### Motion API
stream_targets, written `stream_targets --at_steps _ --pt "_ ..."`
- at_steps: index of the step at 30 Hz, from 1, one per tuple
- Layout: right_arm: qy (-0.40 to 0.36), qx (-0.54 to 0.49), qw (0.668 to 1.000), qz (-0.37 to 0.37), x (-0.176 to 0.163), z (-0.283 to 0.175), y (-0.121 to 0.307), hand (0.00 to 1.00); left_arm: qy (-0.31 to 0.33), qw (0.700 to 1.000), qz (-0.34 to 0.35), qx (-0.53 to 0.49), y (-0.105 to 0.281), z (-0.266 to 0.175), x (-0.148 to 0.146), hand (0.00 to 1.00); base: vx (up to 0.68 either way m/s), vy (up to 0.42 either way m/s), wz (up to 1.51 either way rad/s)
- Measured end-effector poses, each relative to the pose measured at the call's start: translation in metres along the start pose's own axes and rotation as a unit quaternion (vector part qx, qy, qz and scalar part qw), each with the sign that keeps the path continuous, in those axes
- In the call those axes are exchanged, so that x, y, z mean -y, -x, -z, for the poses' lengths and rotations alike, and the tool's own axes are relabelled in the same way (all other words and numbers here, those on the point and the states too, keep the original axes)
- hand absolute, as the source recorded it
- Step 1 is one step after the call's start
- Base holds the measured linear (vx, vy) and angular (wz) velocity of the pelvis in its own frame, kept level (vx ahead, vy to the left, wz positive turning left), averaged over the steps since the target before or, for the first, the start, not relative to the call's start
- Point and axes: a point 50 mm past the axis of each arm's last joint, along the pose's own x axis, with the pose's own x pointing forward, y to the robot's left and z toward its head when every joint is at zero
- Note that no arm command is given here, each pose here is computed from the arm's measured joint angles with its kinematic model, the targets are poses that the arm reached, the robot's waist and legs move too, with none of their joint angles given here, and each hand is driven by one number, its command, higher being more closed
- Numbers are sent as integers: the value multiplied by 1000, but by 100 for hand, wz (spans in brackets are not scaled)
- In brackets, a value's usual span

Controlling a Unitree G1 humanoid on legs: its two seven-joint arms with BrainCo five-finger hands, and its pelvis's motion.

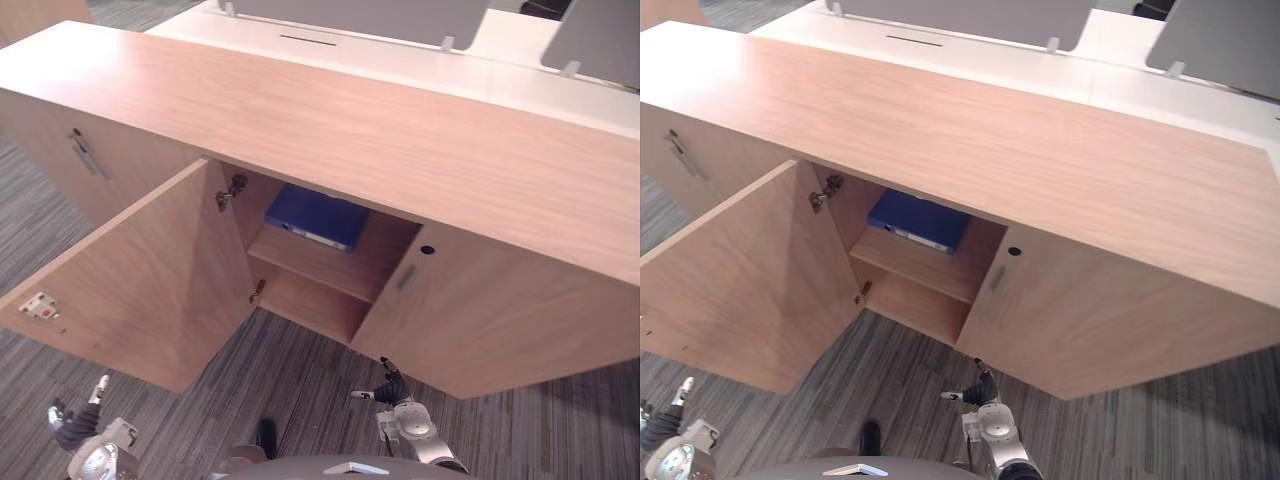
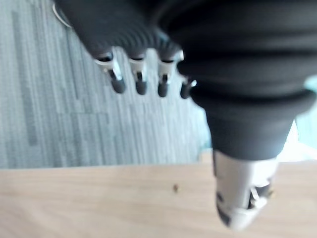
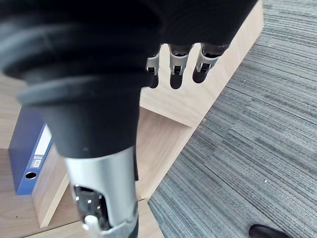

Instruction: Walk over to the cabinet, pick up the folder, carry it to the office cabinet, place the folder inside the office cabinet, then close the office cabinet door

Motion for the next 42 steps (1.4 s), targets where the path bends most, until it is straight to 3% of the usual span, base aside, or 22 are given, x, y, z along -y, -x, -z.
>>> stream_targets --at_steps 5,11,21,25,36,42 --pt "13 18 1000 -11 -4 -12 -4 0 9 998 -43 49 -14 -27 -21 0 13 -30 9" --pt "20 17 1000 -13 -3 -10 -4 0 11 993 -33 116 -25 -65 -22 0 -49 -32 6" --pt "24 -9 1000 -15 -2 10 5 0 8 981 9 195 -37 -114 -3 0 -45 -39 1" --pt "23 -19 999 -16 -3 17 9 0 -28 970 43 239 -33 -132 11 0 -4 -40 -1" --pt "17 -28 999 -15 -2 23 11 0 -65 966 129 214 -20 -108 43 0 3 -22 -2" --pt "12 -30 999 -8 1 23 12 0 -80 965 141 208 -17 -101 48 0 -27 -32 -2"
